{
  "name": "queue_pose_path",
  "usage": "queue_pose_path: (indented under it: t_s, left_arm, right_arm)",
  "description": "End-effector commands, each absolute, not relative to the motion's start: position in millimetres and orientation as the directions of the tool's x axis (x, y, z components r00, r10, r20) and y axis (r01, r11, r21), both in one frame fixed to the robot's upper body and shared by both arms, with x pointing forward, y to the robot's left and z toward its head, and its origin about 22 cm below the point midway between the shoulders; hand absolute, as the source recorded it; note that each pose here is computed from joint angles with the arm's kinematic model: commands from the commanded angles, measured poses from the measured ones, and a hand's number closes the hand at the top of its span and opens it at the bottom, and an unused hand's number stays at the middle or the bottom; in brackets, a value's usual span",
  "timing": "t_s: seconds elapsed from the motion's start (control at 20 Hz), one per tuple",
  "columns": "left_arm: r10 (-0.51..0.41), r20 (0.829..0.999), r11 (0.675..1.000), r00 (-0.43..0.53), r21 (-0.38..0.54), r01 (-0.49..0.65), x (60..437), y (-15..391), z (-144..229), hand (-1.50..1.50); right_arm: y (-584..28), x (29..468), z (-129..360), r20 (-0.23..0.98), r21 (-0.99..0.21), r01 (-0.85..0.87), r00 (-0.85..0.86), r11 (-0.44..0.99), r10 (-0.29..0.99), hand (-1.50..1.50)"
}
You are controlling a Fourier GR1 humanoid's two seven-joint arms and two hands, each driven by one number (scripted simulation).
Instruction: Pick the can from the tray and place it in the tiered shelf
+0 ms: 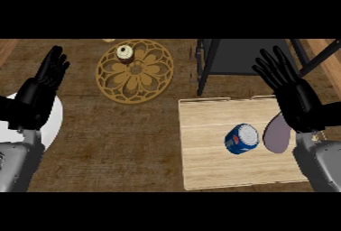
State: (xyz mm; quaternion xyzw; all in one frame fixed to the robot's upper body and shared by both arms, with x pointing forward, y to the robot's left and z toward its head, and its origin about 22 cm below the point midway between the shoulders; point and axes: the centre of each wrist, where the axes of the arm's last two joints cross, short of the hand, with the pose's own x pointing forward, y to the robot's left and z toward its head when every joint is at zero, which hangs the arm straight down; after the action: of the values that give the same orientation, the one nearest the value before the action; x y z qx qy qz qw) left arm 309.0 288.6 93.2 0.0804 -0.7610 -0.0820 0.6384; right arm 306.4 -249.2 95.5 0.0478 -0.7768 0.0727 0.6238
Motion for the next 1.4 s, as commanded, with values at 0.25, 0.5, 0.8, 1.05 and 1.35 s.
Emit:
queue_pose_path:
  t_s: [0.25, 0.5, 0.8, 1.05, 1.35]
  left_arm:
    - [-0.271, 0.960, 0.961, -0.069, 0.274, 0.040, 291.3, 245.2, 25.3, 0.00]
    - [-0.227, 0.973, 0.971, -0.043, 0.229, 0.065, 293.2, 248.8, 35.1, 0.00]
    - [-0.221, 0.975, 0.972, -0.017, 0.222, 0.082, 289.8, 231.4, 9.7, 0.00]
    - [-0.232, 0.972, 0.968, -0.030, 0.234, 0.091, 271.8, 220.0, 3.5, 0.00]
    - [-0.237, 0.972, 0.966, -0.011, 0.236, 0.104, 272.9, 238.7, 6.1, 0.00]
  right_arm:
    - [-312.9, 314.2, 137.6, 0.988, -0.142, -0.122, -0.071, 0.982, 0.134, -1.50]
    - [-359.6, 295.7, 88.3, 0.870, -0.487, 0.253, 0.054, 0.836, 0.490, 1.50]
    - [-334.1, 277.3, 40.4, 0.961, -0.147, 0.486, -0.136, 0.861, 0.240, -1.50]
    - [-339.4, 246.2, 22.8, 0.974, -0.111, 0.225, -0.172, 0.968, 0.151, -1.50]
    - [-345.9, 254.2, 90.8, 0.914, -0.396, 0.048, -0.073, 0.917, 0.399, -1.50]
